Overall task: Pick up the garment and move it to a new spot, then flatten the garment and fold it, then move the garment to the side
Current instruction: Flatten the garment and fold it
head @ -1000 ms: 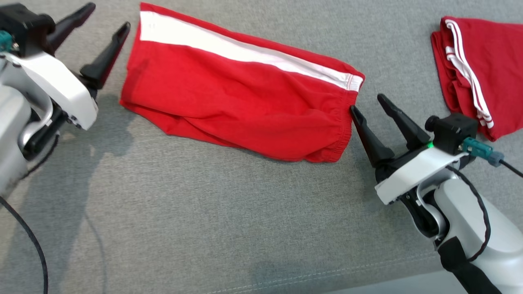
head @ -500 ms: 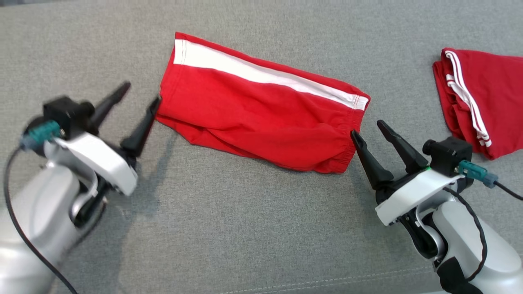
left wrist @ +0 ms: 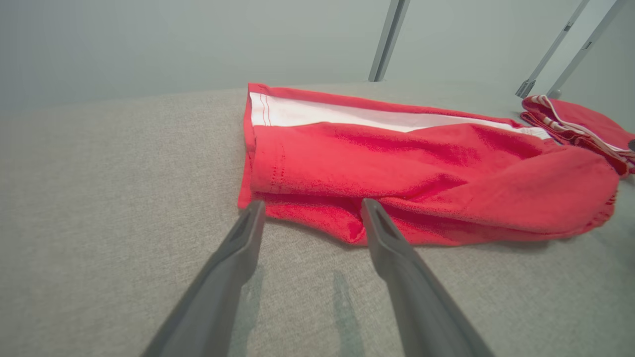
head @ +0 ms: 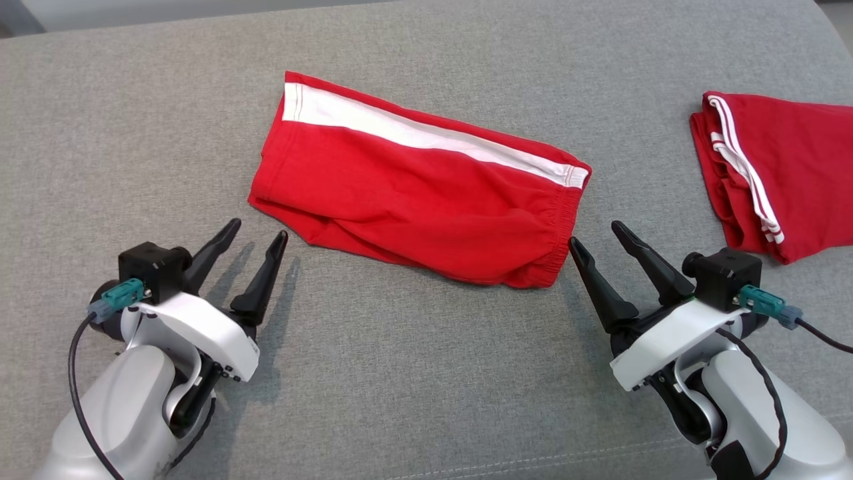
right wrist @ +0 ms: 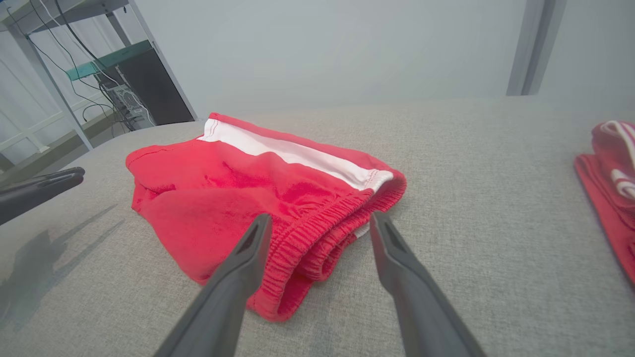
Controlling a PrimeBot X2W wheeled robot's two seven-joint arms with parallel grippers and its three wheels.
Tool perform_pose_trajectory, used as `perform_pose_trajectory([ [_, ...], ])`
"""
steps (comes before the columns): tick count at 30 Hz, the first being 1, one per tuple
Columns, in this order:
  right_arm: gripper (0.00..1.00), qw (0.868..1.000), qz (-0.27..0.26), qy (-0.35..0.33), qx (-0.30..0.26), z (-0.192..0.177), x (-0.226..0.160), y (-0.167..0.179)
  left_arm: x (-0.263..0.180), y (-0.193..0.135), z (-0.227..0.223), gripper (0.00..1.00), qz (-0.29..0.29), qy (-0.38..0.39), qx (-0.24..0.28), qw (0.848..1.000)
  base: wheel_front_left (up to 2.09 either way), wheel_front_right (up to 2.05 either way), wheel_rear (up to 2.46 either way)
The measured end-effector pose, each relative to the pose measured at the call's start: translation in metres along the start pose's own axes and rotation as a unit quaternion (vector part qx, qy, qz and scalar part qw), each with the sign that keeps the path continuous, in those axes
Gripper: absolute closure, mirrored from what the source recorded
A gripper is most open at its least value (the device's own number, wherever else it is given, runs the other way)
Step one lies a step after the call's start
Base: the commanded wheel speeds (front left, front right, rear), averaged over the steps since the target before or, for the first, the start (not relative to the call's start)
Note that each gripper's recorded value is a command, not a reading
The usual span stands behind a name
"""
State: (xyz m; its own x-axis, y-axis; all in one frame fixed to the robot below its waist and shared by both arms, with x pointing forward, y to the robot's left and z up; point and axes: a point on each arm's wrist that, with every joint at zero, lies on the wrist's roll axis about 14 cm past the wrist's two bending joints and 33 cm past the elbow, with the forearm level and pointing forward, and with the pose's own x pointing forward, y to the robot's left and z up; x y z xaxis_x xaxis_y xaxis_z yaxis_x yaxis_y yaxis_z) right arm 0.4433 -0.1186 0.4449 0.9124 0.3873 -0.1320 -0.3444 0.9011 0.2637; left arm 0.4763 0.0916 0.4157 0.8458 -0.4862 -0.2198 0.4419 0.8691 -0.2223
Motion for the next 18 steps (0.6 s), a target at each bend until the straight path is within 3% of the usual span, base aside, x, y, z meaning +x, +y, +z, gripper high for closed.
perform_pose_trajectory([
  [8,0.0,1.0,-0.007,0.008,-0.002,-0.007,-0.003,-0.004,0.004,0.003,-0.044,0.0,0.025,0.064,-0.064,0.996,0.0,0.0,0.0],
  [18,0.0,1.0,-0.014,0.018,0.0,-0.016,0.001,-0.01,0.042,-0.004,-0.037,0.0,0.021,0.053,-0.143,0.988,0.0,0.0,0.0],
])
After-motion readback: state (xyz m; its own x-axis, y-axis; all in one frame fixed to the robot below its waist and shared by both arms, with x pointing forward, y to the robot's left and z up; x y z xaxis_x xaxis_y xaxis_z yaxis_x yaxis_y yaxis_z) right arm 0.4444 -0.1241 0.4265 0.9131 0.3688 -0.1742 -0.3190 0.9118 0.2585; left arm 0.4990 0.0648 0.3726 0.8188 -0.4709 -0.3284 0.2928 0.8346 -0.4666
